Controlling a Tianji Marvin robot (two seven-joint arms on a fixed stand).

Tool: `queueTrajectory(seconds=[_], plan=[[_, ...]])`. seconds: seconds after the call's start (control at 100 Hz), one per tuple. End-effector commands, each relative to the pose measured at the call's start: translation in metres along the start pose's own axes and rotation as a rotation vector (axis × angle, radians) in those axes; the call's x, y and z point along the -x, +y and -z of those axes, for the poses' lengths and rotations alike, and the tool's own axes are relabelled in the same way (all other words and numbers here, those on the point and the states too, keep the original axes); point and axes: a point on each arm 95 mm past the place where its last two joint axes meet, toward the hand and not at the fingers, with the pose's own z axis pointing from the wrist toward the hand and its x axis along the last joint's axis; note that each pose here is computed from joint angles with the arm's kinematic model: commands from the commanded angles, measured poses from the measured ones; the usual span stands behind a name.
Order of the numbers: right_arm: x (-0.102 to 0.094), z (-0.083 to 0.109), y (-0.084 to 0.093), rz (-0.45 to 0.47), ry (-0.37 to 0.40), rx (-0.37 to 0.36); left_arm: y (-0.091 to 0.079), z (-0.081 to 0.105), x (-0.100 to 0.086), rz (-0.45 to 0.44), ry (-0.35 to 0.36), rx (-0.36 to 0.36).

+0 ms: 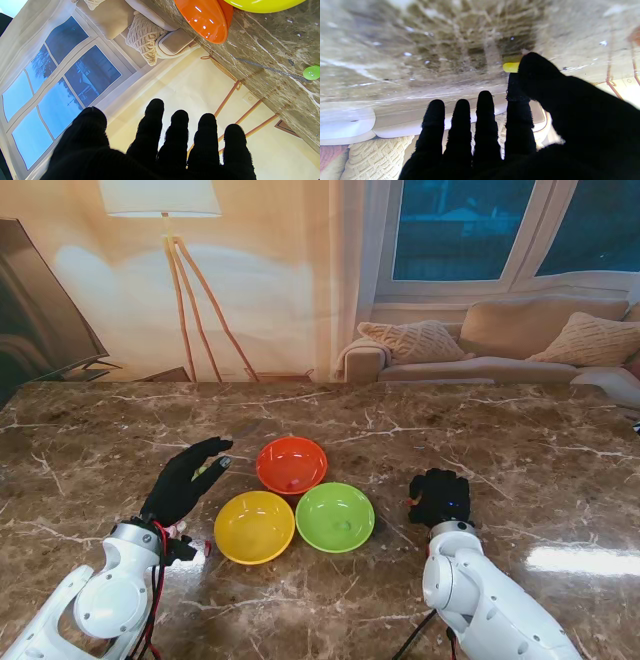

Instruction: Portion candies into small dishes

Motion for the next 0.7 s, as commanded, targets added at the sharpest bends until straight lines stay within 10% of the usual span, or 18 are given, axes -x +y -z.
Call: queueTrajectory(seconds=[0.0, 0.69], plan=[[0.002, 0.004, -0.014, 0.004, -0.010, -0.043, 0.002, 0.002, 0.001, 0.000, -0.005, 0.007], [0.014, 0.007, -0.039, 0.018, -0.048, -0.112, 0.002, 0.002, 0.001, -0.002, -0.002, 0.003]])
